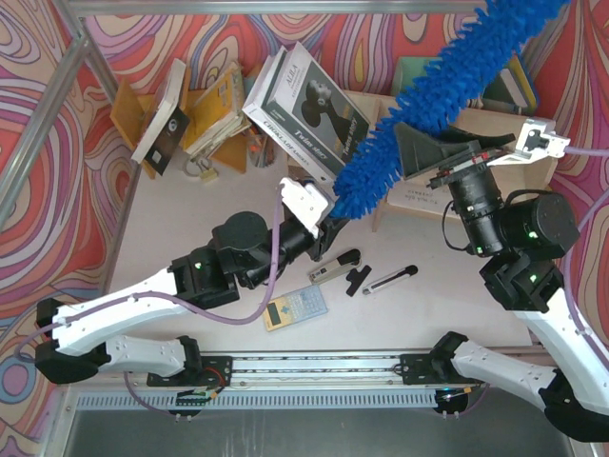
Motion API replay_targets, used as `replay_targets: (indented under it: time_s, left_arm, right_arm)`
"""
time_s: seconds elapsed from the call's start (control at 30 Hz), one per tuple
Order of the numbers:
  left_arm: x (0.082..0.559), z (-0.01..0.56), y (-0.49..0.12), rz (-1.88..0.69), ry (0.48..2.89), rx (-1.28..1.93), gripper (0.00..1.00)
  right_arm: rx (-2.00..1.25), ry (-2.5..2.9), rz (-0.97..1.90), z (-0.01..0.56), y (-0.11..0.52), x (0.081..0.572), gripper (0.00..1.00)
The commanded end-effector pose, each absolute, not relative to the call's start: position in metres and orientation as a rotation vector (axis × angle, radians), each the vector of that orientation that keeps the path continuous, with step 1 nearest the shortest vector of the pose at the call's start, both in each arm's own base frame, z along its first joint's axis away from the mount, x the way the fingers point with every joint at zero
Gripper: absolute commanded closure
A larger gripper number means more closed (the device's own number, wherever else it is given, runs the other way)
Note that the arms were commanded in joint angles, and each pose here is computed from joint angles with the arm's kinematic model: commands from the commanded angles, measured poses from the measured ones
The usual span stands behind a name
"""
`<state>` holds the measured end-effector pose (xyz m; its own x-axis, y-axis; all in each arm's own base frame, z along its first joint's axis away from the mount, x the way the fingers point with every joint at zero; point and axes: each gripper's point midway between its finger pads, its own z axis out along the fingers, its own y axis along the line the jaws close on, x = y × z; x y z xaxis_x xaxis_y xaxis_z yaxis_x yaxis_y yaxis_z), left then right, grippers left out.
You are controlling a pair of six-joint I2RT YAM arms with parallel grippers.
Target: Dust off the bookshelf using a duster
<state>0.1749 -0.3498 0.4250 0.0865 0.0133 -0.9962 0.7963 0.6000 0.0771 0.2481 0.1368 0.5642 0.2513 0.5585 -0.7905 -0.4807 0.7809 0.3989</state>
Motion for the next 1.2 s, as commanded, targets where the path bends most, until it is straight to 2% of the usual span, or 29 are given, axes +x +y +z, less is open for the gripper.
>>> replay_targets:
  time_s: [0.0,0.1,0.23,0.47,0.53,0.6,0.7,0.77,0.8,0.97,1.0,1.17]
  left_arm:
    - [0.161,0.436,-0.362,-0.73,1.269,0.76,1.0]
    - [0.153,0.422,-0.368,-0.714,1.269,0.803,1.0]
    - [0.143,0.416,-0.37,-0.698,1.236,0.833,1.0]
    - [0.15,0.405,-0.364,-0.63,1.263,0.834,1.0]
    - [0.153,0.4,-0.361,-0.613,1.277,0.821,0.96]
    - [0.155,0.396,-0.356,-0.602,1.289,0.802,0.89]
    - [0.159,0.39,-0.347,-0.592,1.319,0.75,0.66]
    - [0.162,0.387,-0.339,-0.581,1.331,0.71,0.48]
    - [0.163,0.387,-0.335,-0.578,1.333,0.692,0.33]
    - [0.165,0.393,-0.312,-0.566,1.339,0.635,0.06]
    - [0.165,0.395,-0.307,-0.567,1.337,0.622,0.02]
    - [0.168,0.411,-0.276,-0.568,1.321,0.509,0.02]
  right_arm:
    - [0.21,1.068,0.705,0.571,0.122,0.256,0.13]
    - [0.232,1.074,0.716,0.572,0.124,0.26,0.14]
    - [0.332,1.124,0.703,0.557,0.118,0.273,0.2]
    - [0.475,1.168,0.694,0.53,0.104,0.276,0.45]
    - [0.521,1.182,0.683,0.52,0.098,0.277,0.59]
    - [0.573,1.195,0.679,0.509,0.092,0.276,0.71]
    - [0.663,1.202,0.667,0.495,0.08,0.273,0.82]
    - [0.747,1.199,0.667,0.484,0.071,0.272,0.85]
    - [0.781,1.194,0.664,0.479,0.066,0.269,0.87]
    - [0.904,1.169,0.645,0.46,0.049,0.265,0.93]
    - [0.921,1.163,0.644,0.458,0.047,0.265,0.93]
    - [1.023,1.161,0.656,0.443,0.041,0.263,0.93]
